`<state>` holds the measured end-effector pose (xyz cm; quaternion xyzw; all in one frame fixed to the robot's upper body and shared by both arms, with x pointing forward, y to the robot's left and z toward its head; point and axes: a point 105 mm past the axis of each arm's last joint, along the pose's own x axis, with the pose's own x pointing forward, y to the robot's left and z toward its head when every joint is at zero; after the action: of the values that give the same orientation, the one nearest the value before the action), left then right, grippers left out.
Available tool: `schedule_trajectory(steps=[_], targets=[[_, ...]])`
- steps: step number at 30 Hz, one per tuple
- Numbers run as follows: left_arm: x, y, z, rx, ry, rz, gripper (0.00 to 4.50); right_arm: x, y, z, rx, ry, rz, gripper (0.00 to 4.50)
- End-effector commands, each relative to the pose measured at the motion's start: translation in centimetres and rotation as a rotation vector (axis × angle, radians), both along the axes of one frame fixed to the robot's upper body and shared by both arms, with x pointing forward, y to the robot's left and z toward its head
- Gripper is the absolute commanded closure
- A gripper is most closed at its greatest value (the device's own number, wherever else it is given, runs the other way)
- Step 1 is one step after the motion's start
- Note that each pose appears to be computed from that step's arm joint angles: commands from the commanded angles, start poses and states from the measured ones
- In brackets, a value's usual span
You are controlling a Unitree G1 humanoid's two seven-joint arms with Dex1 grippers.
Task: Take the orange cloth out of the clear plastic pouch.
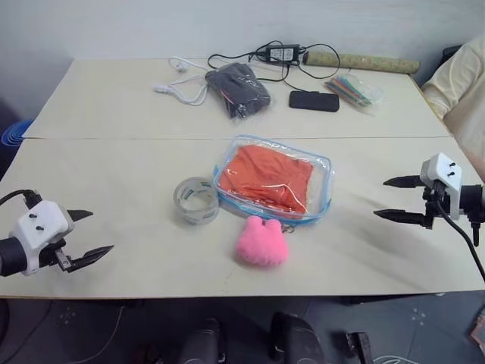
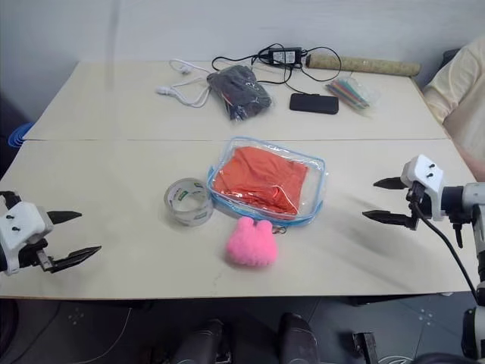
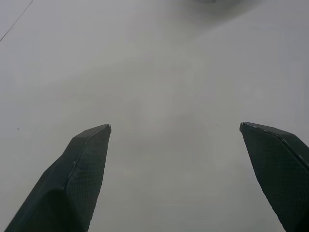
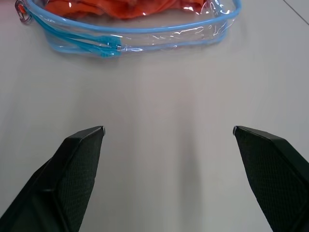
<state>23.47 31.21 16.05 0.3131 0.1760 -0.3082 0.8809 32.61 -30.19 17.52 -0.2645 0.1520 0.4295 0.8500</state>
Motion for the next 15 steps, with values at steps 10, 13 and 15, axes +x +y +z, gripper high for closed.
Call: schedule_trajectory(steps=[10,13,15], targets=[[-0.40,0.33,0.71,0.003,0.024,0.025,0.00,0.07,0.01,0.53,0.010,-0.042,0.006,0.03],[-0.55,0.39,0.68,-0.008,0.044,0.035,0.00,0.03,0.04,0.49,0.018,-0.036,0.006,0.03],[-0.58,0.37,0.82,-0.026,0.050,0.043,0.00,-0.10,0.09,0.36,0.032,-0.013,0.007,0.03]])
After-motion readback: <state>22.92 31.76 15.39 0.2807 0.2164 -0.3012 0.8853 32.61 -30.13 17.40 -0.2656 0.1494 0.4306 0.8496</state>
